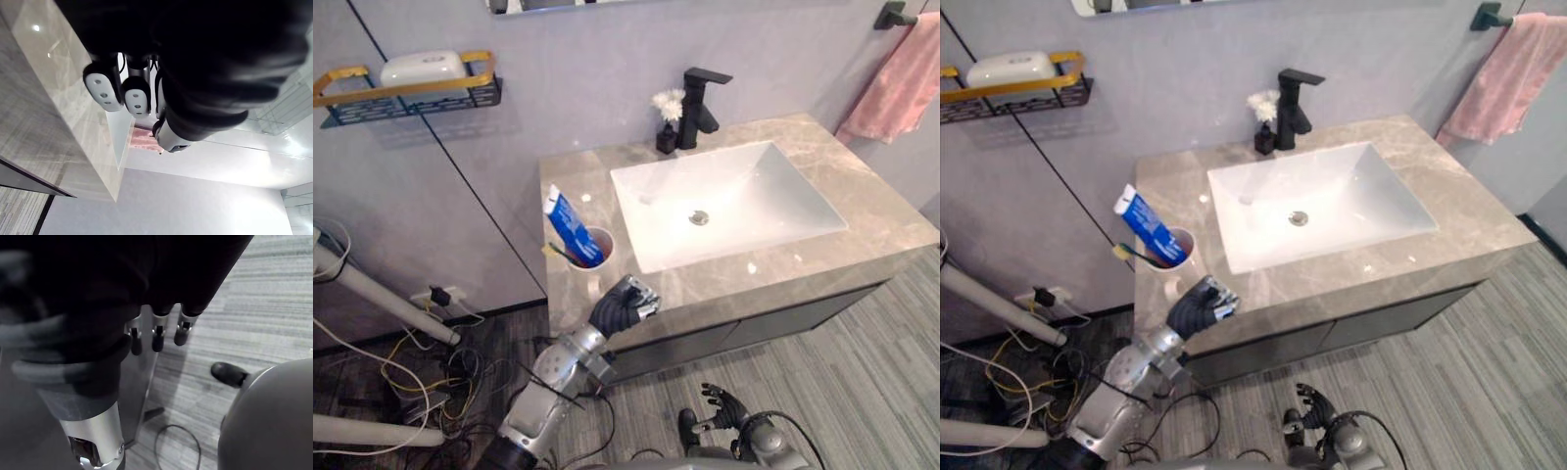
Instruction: Organize washtable
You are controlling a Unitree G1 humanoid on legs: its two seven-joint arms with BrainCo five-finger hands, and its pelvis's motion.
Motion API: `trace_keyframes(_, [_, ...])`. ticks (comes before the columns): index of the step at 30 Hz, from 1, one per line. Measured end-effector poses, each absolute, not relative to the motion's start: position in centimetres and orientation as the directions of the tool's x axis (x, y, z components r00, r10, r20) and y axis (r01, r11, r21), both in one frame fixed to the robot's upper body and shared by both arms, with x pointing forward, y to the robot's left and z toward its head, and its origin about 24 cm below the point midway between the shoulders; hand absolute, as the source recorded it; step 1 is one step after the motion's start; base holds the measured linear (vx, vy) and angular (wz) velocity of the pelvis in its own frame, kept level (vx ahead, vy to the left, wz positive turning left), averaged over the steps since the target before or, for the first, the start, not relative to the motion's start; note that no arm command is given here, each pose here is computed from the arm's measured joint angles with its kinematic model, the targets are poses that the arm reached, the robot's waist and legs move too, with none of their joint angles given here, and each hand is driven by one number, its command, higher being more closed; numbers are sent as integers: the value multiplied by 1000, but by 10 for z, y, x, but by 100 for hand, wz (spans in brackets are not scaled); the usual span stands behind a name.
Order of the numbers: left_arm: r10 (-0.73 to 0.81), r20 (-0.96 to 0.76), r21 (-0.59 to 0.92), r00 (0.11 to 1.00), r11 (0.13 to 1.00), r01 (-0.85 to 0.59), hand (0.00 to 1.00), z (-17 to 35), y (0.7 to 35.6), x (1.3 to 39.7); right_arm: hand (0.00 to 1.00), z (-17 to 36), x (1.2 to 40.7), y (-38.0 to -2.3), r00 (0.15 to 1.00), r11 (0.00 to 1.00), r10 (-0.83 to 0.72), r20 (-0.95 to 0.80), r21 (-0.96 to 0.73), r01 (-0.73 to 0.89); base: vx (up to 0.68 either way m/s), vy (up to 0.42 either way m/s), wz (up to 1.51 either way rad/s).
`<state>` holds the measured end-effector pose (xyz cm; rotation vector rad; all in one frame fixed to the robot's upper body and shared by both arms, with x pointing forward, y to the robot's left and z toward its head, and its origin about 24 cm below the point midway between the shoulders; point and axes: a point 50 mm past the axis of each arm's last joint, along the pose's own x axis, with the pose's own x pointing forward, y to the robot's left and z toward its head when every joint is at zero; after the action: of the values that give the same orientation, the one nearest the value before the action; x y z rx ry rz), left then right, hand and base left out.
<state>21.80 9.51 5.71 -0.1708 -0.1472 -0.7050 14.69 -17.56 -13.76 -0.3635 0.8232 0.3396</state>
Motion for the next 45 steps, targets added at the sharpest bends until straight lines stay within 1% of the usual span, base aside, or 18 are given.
trace_keyframes(8, [-595, 170, -102, 785, 782, 615, 100, 53, 103, 216, 0, -138, 146, -177, 633, 889, 146, -760, -179, -421, 0, 0, 0])
trace_keyframes(20, [-597, 175, -106, 783, 779, 618, 100, 53, 100, 216, 0, -139, 144, -176, 627, 895, 156, -763, -159, -417, 0, 0, 0])
trace_keyframes(26, [-629, 173, -112, 758, 752, 649, 100, 52, 95, 213, 0, -139, 144, -175, 625, 892, 160, -764, -159, -423, 0, 0, 0])
trace_keyframes(36, [-747, 131, -146, 651, 635, 758, 100, 42, 74, 197, 0, -139, 145, -169, 616, 873, 186, -765, -158, -461, 0, 0, 0])
trace_keyframes(40, [-754, 114, -154, 647, 630, 761, 100, 39, 77, 196, 0, -139, 145, -169, 616, 871, 187, -765, -161, -464, 0, 0, 0])
trace_keyframes(42, [-756, 102, -172, 647, 627, 760, 100, 37, 82, 193, 0, -139, 145, -167, 606, 853, 203, -769, -165, -495, 0, 0, 0])
trace_keyframes(45, [-745, 83, -206, 662, 637, 743, 100, 31, 86, 188, 0, -139, 144, -167, 604, 853, 204, -771, -163, -496, 0, 0, 0])
